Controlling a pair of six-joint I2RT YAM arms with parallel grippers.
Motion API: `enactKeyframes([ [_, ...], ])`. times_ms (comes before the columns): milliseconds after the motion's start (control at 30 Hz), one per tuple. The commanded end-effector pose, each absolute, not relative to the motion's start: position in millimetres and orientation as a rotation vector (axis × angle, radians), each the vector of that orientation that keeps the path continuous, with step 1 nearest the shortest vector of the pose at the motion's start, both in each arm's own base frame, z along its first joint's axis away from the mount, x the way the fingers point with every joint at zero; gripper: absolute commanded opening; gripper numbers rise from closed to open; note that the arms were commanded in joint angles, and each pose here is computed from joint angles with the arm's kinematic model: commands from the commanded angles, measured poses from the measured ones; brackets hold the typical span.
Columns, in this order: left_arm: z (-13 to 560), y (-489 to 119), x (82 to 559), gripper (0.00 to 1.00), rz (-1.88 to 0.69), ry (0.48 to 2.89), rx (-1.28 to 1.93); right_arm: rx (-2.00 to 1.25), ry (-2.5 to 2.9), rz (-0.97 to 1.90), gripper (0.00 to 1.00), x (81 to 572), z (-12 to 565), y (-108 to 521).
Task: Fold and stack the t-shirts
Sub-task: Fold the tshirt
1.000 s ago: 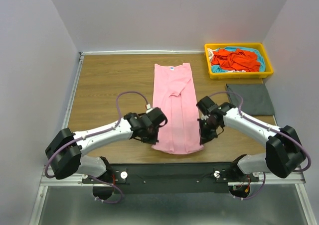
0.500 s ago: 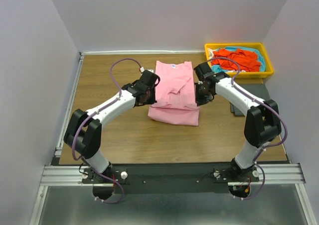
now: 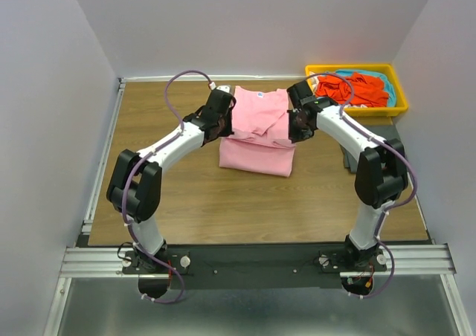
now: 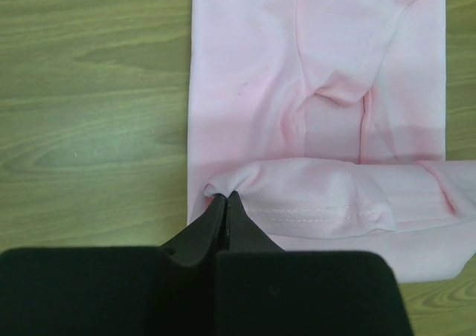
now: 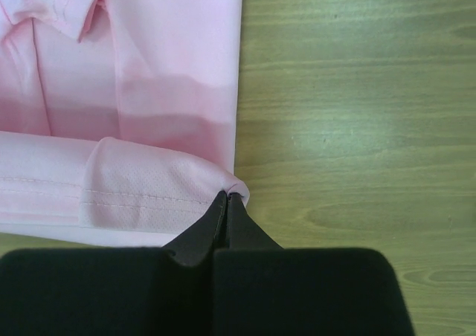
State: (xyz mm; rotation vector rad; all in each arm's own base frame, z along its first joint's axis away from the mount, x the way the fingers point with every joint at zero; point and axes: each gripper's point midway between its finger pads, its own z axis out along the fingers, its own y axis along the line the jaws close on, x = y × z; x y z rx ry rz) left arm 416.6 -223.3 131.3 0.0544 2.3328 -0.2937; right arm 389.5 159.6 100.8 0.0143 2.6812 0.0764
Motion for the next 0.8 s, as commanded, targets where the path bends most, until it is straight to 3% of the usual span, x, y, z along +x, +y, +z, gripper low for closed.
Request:
enactKeyframes([
  [0, 134.8, -223.4, 439.8, 0.0, -0.297, 2.274, 0.071, 0.037, 2.602, 0.036, 0.01, 418.4, 110.1, 154.0],
  [767, 85.6, -220.0, 512.8, 0.0, -0.305, 2.225, 0.038, 0.099, 2.469, -0.01, 0.01, 497.2, 52.5, 154.3],
])
